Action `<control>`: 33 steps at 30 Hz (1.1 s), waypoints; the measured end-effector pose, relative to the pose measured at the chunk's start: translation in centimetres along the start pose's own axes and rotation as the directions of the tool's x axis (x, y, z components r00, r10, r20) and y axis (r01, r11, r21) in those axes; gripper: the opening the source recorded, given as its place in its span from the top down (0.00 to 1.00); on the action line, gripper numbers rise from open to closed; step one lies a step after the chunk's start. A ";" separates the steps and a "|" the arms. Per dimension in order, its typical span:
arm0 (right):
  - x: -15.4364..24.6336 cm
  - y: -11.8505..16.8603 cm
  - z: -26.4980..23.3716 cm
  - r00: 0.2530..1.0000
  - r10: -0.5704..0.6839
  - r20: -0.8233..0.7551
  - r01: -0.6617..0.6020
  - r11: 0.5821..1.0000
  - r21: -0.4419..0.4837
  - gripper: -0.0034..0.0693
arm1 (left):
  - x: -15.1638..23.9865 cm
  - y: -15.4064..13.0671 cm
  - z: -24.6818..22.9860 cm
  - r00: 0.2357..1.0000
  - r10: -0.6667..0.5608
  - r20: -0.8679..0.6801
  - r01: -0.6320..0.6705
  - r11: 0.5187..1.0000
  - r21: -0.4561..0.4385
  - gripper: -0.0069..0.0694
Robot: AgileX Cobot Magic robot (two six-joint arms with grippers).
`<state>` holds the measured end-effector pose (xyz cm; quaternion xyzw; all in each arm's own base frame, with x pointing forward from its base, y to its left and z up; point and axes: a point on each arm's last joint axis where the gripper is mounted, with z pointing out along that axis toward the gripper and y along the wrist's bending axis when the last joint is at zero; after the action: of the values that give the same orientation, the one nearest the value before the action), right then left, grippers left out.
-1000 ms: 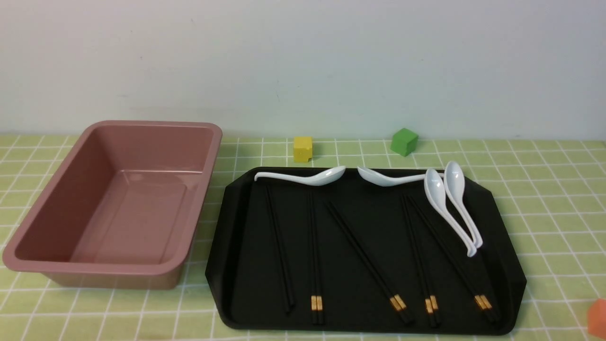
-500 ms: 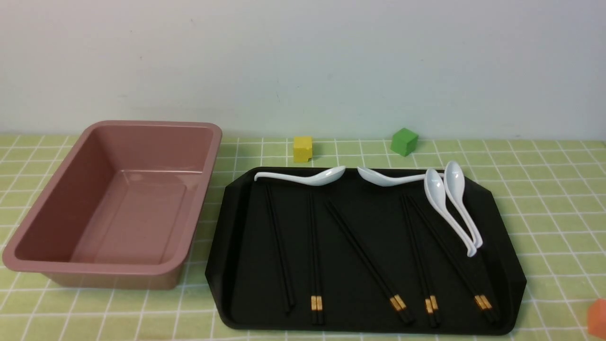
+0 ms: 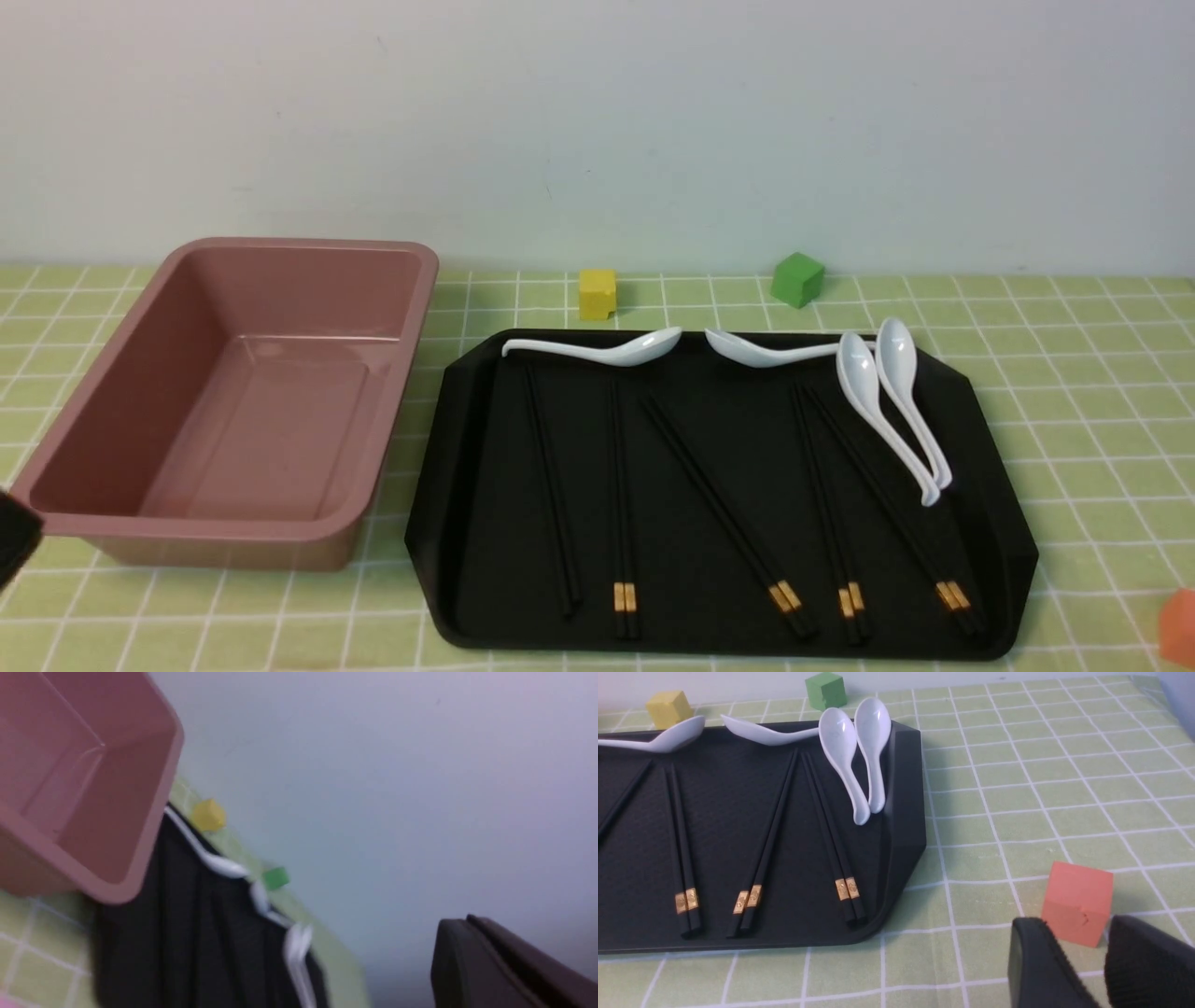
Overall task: On green tablecloth take chopsticks from black tray and put them in box.
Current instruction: 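Reach over to the black tray and grasp a pair of chopsticks with the left gripper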
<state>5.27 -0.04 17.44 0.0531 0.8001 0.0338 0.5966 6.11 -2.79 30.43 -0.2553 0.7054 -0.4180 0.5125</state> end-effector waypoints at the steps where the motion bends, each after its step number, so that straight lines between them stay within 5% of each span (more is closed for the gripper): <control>1: 0.0 0.0 0.0 1.000 0.000 0.000 0.000 1.000 0.000 0.62 | -0.3 -0.5 0.8 0.995 0.058 -0.083 -0.063 0.996 -0.067 0.93; 4: 0.0 0.0 0.0 1.000 0.000 0.000 0.000 1.000 0.000 0.62 | -0.8 -0.6 3.6 0.921 0.116 -0.372 -0.224 0.939 -0.262 0.93; 6: 0.0 0.0 0.0 1.000 0.000 0.000 0.000 1.000 0.000 0.62 | -1.2 0.3 6.3 0.808 0.060 -0.585 -0.346 0.853 -0.390 0.93; 9: 0.0 0.0 0.0 1.000 0.000 0.000 0.000 1.000 0.000 0.62 | -1.8 1.5 9.6 0.724 -0.024 -0.689 -0.411 0.788 -0.459 0.93; 15: 0.0 0.0 0.0 1.000 0.000 0.000 0.000 1.000 0.000 0.62 | -0.7 3.2 16.1 0.599 -0.180 -0.781 -0.398 0.779 -0.484 0.93; 22: 0.0 0.0 0.0 1.000 0.000 0.000 0.000 1.000 0.000 0.62 | 3.6 0.2 21.5 0.539 -0.156 -0.827 -0.437 0.788 -0.433 0.90; 28: 0.0 0.0 0.0 1.000 0.000 0.000 0.000 1.000 0.000 0.62 | 7.2 -2.7 25.2 0.586 -0.067 -0.807 -0.508 0.746 -0.431 0.71; 33: 0.0 0.0 0.0 1.000 0.000 0.000 0.000 1.000 0.000 0.62 | 9.2 -2.4 28.9 0.621 -0.057 -0.782 -0.539 0.693 -0.479 0.53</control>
<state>5.27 -0.04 17.44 0.0531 0.8001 0.0338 0.5966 29.87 -20.73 24.15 -0.1219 0.9803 -0.1177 0.1013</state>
